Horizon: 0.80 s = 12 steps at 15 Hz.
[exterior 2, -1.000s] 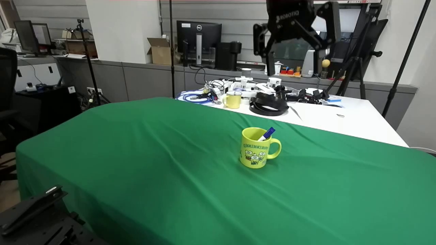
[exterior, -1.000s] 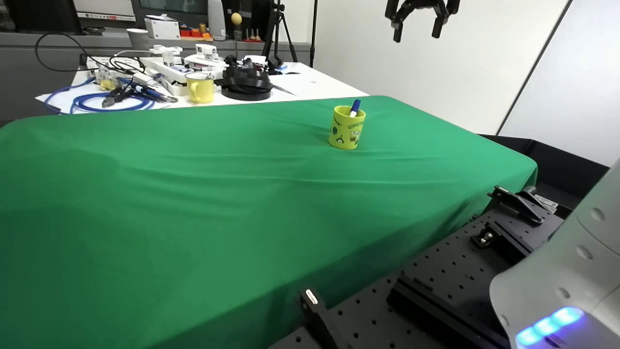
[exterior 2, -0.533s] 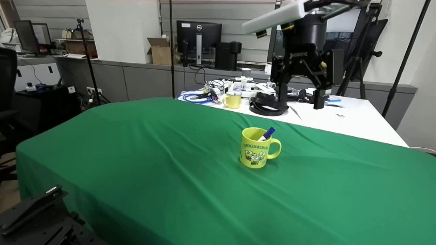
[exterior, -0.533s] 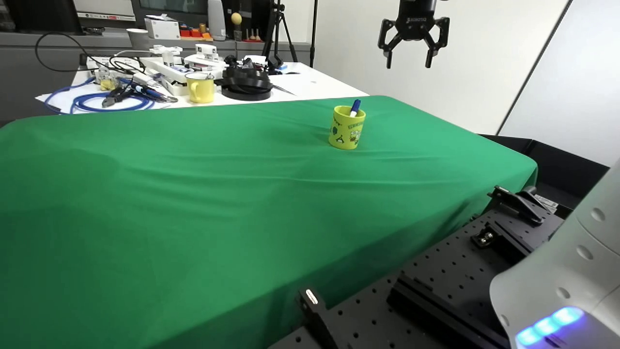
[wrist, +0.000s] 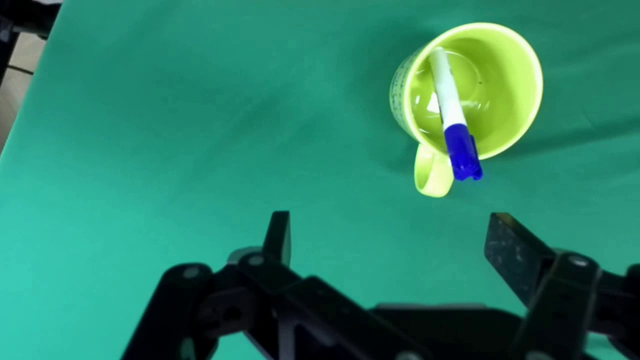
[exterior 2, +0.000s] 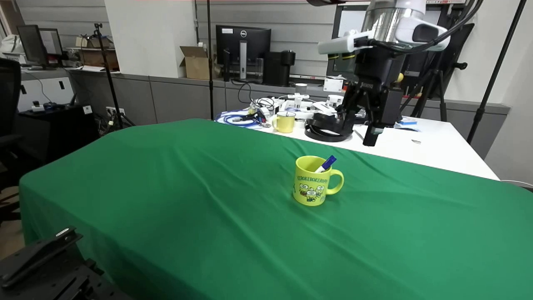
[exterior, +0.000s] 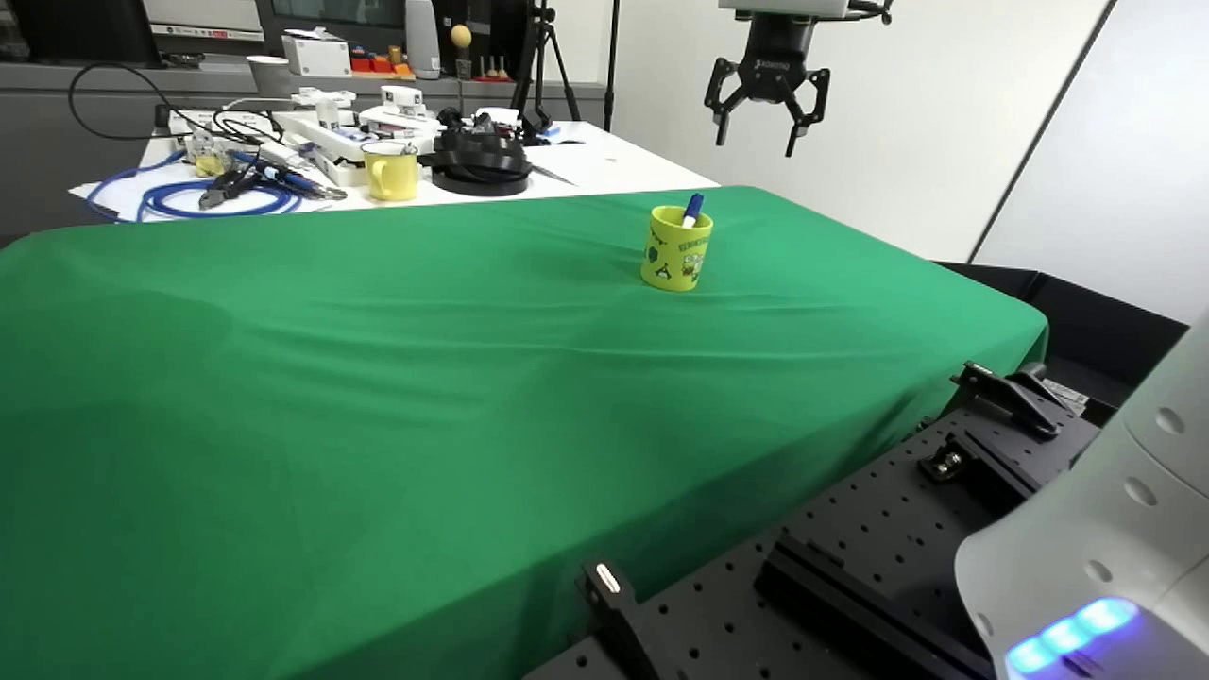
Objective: Pick up the marker in the yellow mug and place it on the table
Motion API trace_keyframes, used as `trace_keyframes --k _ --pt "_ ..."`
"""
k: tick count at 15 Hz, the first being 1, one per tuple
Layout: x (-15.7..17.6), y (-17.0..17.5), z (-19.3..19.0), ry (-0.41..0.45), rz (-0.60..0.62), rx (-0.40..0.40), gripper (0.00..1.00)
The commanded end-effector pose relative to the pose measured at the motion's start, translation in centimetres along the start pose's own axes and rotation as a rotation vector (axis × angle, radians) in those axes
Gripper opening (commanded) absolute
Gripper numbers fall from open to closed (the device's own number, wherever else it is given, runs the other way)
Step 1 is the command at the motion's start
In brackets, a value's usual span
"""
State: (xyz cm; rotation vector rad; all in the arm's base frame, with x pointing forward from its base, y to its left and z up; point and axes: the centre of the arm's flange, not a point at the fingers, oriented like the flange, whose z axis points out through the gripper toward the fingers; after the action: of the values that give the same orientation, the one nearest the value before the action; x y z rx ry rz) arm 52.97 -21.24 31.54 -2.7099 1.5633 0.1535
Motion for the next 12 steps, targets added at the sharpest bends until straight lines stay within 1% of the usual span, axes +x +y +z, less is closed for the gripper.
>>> trace_keyframes --k 1,2,3,4,6,12 --pt "2.5 -2.1 0.5 -0.078 0.173 0.059 1.0" --pt "2.7 -2.3 0.6 -0.111 0.199 0.099 1.0" --pt "1.2 -1.0 1.0 -0.07 0.116 0.065 1.0" --pt "1.5 -1.3 1.2 -0.088 0.138 0.082 1.0" --pt "1.8 -1.5 1.4 -0.1 0.152 0.091 1.0" --pt "1.9 -1.6 1.3 -0.101 0.159 0.091 1.0"
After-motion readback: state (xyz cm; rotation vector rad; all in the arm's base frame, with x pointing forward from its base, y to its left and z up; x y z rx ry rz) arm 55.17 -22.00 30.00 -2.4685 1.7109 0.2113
